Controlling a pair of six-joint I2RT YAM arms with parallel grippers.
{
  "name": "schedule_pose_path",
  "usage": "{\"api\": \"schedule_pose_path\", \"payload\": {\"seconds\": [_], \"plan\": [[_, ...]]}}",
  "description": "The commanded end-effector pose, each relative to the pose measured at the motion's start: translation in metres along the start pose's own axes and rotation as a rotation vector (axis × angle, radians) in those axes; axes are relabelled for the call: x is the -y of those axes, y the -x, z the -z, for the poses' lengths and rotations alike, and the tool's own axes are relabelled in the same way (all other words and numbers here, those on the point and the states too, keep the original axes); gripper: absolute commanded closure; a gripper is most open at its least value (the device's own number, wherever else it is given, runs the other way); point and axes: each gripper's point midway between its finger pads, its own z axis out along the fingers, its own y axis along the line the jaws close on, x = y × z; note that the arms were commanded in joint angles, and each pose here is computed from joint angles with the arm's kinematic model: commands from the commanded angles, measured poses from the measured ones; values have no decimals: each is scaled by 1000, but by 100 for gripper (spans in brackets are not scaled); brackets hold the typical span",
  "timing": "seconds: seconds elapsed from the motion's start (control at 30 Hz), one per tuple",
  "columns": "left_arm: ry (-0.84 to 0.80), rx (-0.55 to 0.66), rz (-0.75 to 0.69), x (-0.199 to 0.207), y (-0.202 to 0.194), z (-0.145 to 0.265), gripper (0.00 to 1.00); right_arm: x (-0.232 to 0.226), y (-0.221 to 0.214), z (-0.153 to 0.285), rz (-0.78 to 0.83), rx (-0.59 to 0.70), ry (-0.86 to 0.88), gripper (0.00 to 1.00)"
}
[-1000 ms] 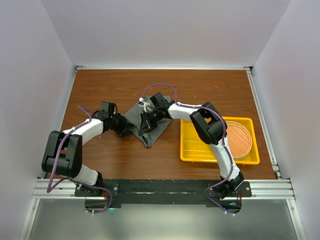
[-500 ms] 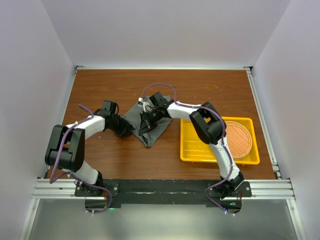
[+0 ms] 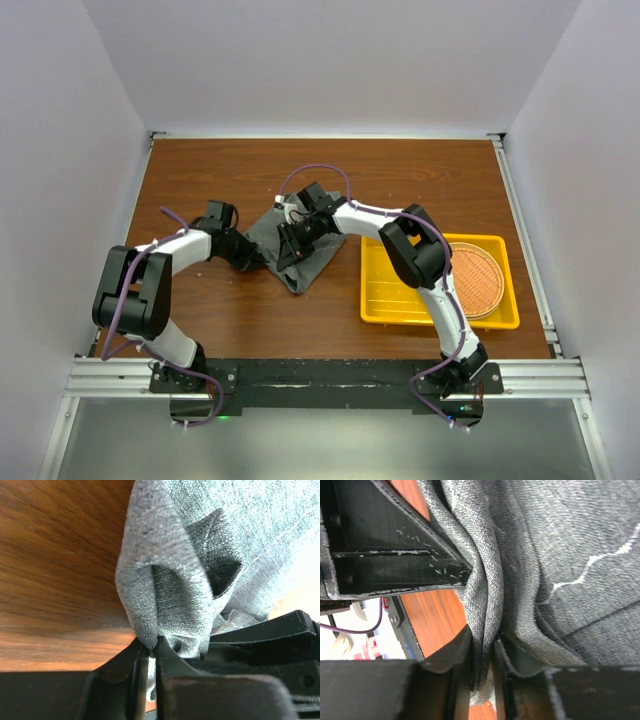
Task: Fold the napkin, place the utensils inside, and roll it up
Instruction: Roll the napkin with the utensil
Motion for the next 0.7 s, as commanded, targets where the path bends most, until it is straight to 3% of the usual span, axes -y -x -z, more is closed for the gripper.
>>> {"api": "schedule_pose_path", "payload": {"seconds": [0.0,0.07,0.17,0.27,0.67], "plan": [[-43,7,-64,4,-2,7,79,24,-26,1,-10,-78,-168,67],[-40,15,-99,-2,-4,11,75,15,-21,5,14,-73,-177,64],[-59,49,-158,-4,-4,22,57,9,-21,11,48,-92,-233,58],[-72,75,-185,-9,-6,35,49,6,-22,16,87,-108,-291,51],[-148,155,-156,-31,-5,82,50,-27,-14,34,163,-83,-380,31]]}}
